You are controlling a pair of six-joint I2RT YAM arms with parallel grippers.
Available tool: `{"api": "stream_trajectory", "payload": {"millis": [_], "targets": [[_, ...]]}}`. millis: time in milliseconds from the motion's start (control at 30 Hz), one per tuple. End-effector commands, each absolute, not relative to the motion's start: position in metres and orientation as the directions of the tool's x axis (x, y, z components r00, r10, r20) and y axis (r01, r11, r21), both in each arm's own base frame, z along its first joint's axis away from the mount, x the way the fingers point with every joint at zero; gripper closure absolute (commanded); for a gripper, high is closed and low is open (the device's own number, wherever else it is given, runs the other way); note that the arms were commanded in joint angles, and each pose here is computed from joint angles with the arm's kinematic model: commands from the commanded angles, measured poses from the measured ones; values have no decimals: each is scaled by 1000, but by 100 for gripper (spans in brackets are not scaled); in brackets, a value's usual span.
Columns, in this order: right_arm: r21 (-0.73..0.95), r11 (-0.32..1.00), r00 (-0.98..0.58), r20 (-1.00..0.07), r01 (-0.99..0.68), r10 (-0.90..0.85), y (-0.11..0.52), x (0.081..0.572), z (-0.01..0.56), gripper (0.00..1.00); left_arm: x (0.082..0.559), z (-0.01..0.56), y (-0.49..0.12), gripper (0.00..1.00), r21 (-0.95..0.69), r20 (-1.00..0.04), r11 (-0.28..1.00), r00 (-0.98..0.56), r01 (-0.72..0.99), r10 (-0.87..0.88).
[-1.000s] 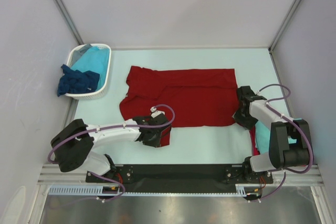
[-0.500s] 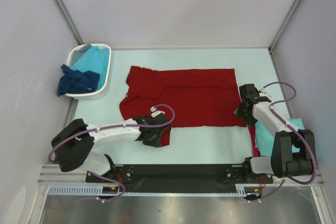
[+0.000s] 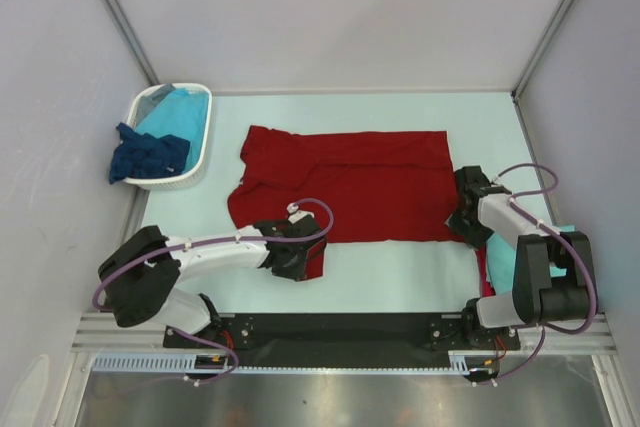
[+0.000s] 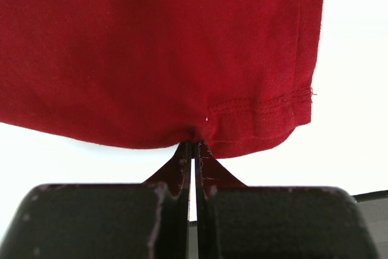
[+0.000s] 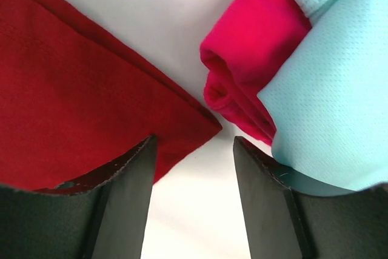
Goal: Fold and stack the t-shirts
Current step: Grap the side of the flattened tshirt closest away from the robot with both arms
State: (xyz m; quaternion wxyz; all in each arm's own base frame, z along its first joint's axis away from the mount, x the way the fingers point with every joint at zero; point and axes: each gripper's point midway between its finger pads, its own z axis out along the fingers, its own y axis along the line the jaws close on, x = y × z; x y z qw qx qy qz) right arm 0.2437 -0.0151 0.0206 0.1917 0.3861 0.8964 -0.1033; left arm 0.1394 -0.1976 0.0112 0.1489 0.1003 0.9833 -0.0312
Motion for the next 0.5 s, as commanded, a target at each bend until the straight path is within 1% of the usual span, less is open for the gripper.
{"api": "stream_trajectory", "payload": {"millis": [0, 67, 100, 167, 367, 467], "targets": [[-46, 665, -617, -427, 745, 661, -18, 247, 14, 43, 157, -3, -188, 100, 29, -344, 984, -922, 177, 176], [-47, 662, -616, -420, 748, 666, -17, 246, 11, 47, 156, -3, -188, 100, 30, -343, 983, -922, 179, 178], [-44, 661, -615, -418, 749, 669, -17, 247, 11, 51, 157, -3, -188, 100, 30, -343, 984, -923, 177, 177], [-45, 662, -617, -413, 748, 670, -16, 246, 10, 55, 157, -4, -188, 100, 30, -343, 983, -922, 179, 178], [-48, 660, -617, -413, 749, 670, -17, 243, 10, 86, 157, -3, -187, 100, 30, -343, 984, -923, 176, 175], [-47, 660, -616, -414, 750, 670, -17, 243, 10, 90, 157, -3, -188, 100, 30, -343, 984, -923, 177, 177]]}}
